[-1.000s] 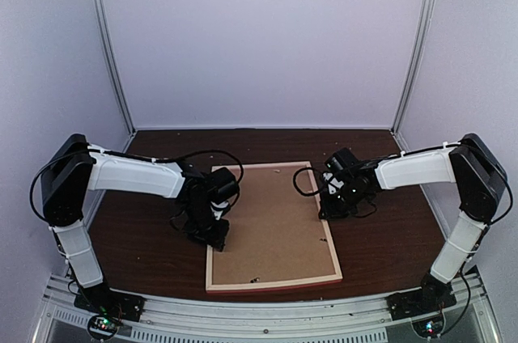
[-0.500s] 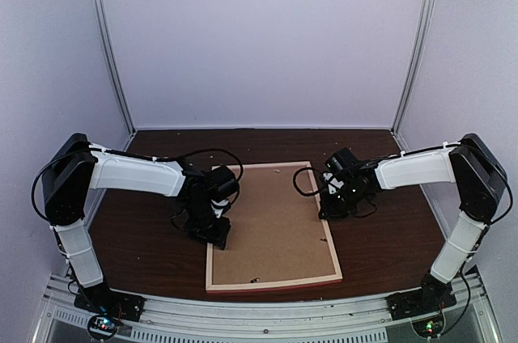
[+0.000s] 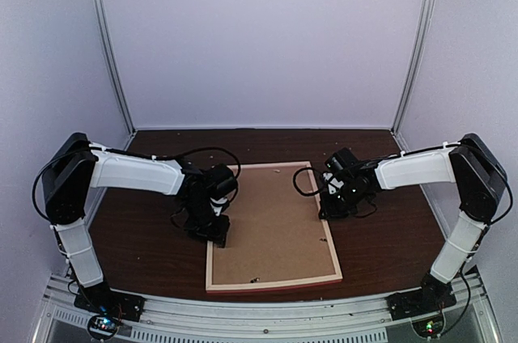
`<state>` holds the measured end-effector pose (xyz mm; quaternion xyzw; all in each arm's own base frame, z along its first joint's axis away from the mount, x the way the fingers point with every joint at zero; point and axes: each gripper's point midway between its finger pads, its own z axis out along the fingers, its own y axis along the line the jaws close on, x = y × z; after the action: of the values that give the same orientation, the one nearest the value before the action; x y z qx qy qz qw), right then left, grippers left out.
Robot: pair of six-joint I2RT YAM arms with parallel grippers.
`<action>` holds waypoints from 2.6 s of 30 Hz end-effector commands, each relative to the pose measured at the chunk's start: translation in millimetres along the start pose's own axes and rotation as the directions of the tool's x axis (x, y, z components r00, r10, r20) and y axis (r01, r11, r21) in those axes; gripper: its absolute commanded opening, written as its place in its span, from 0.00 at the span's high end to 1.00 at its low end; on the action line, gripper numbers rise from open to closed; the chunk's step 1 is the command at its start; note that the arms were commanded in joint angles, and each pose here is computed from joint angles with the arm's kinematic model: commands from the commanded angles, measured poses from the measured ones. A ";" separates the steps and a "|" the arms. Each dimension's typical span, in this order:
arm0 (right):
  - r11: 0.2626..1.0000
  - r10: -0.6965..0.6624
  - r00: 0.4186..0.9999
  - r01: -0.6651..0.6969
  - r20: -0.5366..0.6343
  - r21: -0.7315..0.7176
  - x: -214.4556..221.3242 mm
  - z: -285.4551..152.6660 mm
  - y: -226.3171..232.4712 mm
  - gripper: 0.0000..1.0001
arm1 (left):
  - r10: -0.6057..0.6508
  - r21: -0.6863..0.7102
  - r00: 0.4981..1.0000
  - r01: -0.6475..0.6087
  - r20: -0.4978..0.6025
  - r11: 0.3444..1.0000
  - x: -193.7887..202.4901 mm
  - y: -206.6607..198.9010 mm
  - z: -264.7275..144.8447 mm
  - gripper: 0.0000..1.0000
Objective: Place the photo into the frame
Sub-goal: Press the fastener onto the backboard.
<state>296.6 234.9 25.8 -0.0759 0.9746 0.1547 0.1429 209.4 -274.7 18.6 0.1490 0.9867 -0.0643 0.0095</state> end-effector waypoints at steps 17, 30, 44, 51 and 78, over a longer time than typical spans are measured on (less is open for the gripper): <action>0.996 -0.016 0.988 0.029 -0.152 0.086 46.3 26.9 -29.2 0.98 | -0.062 -0.045 0.994 0.066 0.094 0.997 -21.0 19.6 37.8 0.68; 0.996 -0.014 0.988 0.027 -0.152 0.087 46.4 27.8 -29.6 0.98 | -0.071 -0.007 0.997 0.071 0.025 0.997 8.7 23.5 42.9 0.74; 0.996 -0.015 0.988 0.028 -0.153 0.084 47.0 28.4 -29.5 0.98 | -0.123 -0.036 0.990 0.125 0.070 0.991 2.5 33.1 38.4 0.54; 0.996 -0.021 0.987 0.035 -0.157 0.084 45.6 29.2 -28.9 0.98 | -0.149 -0.027 0.986 0.152 0.077 0.988 0.1 38.8 37.2 0.47; 0.996 -0.014 0.987 0.028 -0.159 0.084 48.3 31.9 -30.0 0.99 | -0.109 0.009 0.992 0.110 -0.070 0.994 55.9 47.0 35.4 0.71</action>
<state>296.5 234.8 25.0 -0.0756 0.9747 0.1548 0.1423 217.7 -261.8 17.2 0.0698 0.9842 -0.1476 0.0685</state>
